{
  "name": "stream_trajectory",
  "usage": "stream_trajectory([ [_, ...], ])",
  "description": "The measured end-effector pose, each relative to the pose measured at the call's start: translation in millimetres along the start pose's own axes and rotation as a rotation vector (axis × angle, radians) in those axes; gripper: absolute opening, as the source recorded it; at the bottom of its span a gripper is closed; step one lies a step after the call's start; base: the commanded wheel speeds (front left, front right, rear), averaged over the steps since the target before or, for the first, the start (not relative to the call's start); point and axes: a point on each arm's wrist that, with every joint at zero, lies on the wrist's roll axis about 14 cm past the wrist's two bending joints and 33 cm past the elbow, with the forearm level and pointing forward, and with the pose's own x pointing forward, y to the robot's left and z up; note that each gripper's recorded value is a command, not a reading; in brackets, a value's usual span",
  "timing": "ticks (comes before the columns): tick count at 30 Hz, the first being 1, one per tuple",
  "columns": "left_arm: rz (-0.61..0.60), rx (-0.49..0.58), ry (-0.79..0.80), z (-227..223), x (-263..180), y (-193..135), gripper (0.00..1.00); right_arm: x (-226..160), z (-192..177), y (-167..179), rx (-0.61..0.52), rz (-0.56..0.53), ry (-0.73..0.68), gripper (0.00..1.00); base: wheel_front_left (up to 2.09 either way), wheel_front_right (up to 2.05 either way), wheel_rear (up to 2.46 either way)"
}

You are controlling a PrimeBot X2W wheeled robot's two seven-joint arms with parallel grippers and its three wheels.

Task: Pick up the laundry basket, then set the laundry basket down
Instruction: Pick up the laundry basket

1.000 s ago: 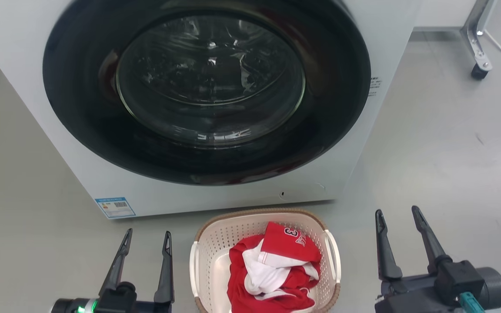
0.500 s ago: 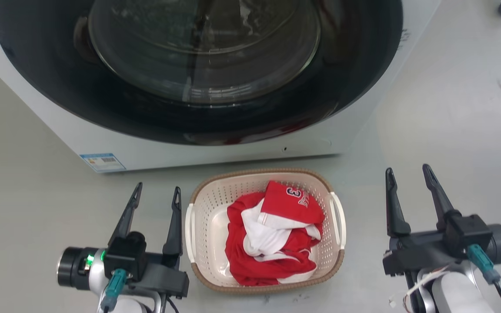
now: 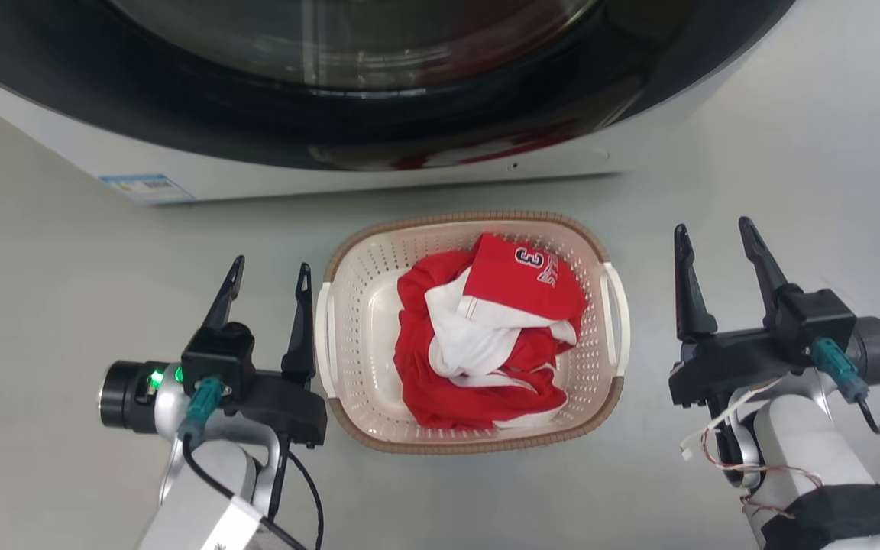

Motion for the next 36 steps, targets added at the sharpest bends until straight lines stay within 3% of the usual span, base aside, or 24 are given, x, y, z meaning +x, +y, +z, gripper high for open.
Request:
stream_trajectory([
  [17, 0.017, -0.036, 0.278, -106.8, 48.3, 10.6, 1.00, 54.6, -97.8, 3.9, 0.023, 0.021, 0.200, 1.00, 0.00, 0.00, 0.00],
  [25, 0.013, -0.040, 0.424, -164.4, 41.0, 10.3, 1.00, 44.0, -160.6, 7.9, 0.035, 0.026, 0.352, 1.00, 0.00, 0.00, 0.00],
  [36, -0.028, -0.058, 0.494, -189.4, 38.2, -1.2, 1.00, 41.1, -185.3, 11.3, 0.040, 0.035, 0.420, 1.00, 0.00, 0.00, 0.00],
])
